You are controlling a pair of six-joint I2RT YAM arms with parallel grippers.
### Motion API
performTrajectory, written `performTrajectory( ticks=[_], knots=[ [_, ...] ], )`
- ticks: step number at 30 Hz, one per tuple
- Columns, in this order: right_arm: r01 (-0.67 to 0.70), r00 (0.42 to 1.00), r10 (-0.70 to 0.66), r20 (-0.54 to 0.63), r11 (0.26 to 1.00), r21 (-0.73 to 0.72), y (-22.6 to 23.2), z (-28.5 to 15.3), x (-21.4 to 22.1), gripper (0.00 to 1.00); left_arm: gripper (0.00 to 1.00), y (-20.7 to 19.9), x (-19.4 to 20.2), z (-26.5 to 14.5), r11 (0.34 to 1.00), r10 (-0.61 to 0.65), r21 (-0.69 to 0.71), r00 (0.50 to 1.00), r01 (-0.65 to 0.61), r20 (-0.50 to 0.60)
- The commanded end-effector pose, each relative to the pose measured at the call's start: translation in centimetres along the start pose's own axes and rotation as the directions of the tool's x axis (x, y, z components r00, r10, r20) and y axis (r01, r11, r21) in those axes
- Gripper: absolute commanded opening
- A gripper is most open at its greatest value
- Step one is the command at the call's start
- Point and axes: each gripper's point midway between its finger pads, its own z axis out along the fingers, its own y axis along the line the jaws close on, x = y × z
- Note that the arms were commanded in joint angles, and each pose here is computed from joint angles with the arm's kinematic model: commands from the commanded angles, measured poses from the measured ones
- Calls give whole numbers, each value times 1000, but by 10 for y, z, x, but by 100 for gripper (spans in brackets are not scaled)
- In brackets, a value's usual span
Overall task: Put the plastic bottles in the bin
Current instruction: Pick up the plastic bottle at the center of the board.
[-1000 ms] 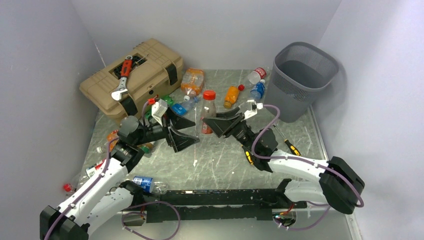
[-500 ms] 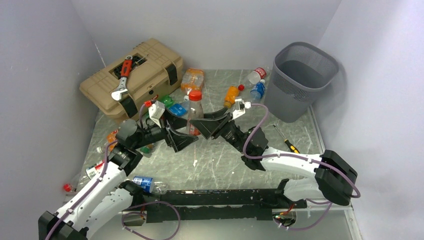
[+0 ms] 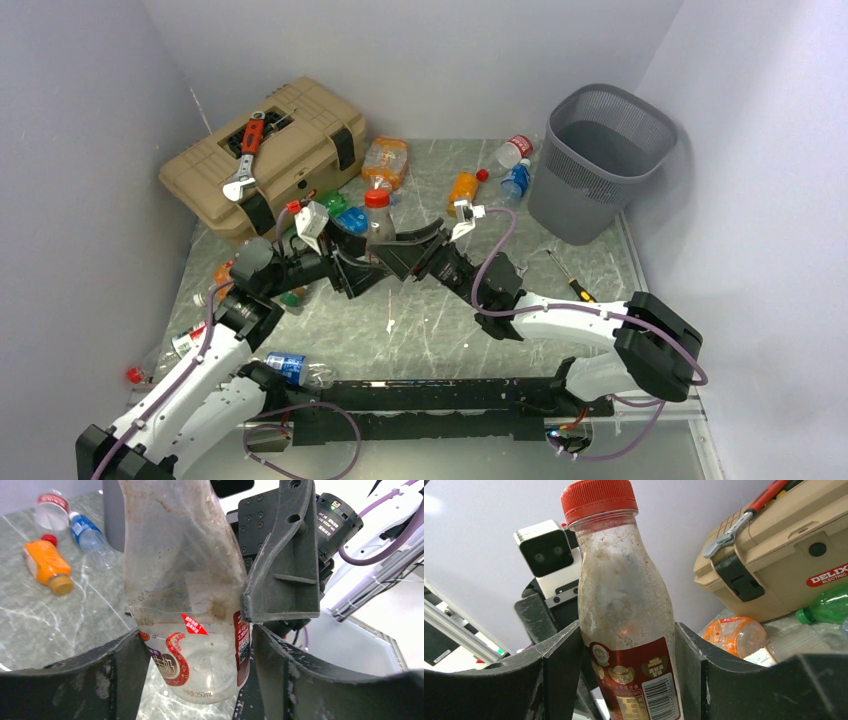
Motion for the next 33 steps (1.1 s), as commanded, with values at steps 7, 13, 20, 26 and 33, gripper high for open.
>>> performTrajectory(
  ticks=[7, 13, 20, 26, 33],
  knots=[
    [1, 997, 6, 75, 996, -94, 34, 8, -27, 46, 44, -11, -11, 4, 997, 44, 67, 999, -44, -5],
    [79, 994, -80, -81, 997, -13, 40, 14, -23, 88, 23, -9, -8, 4, 996, 57, 63, 998, -55, -26],
    [405, 890, -338, -306, 895, 190, 42, -6, -63, 100, 18, -11, -3, 5, 994, 70, 87, 996, -66, -52],
    [516, 783, -315, -537, 811, 276, 33, -9, -68, 100, 8, -5, 0, 6, 993, 98, 70, 994, -94, -54],
    [541, 755, -282, -592, 778, 319, 18, 4, -66, 94, 1, 3, 5, 7, 993, 111, 44, 992, -108, -65]
  ],
)
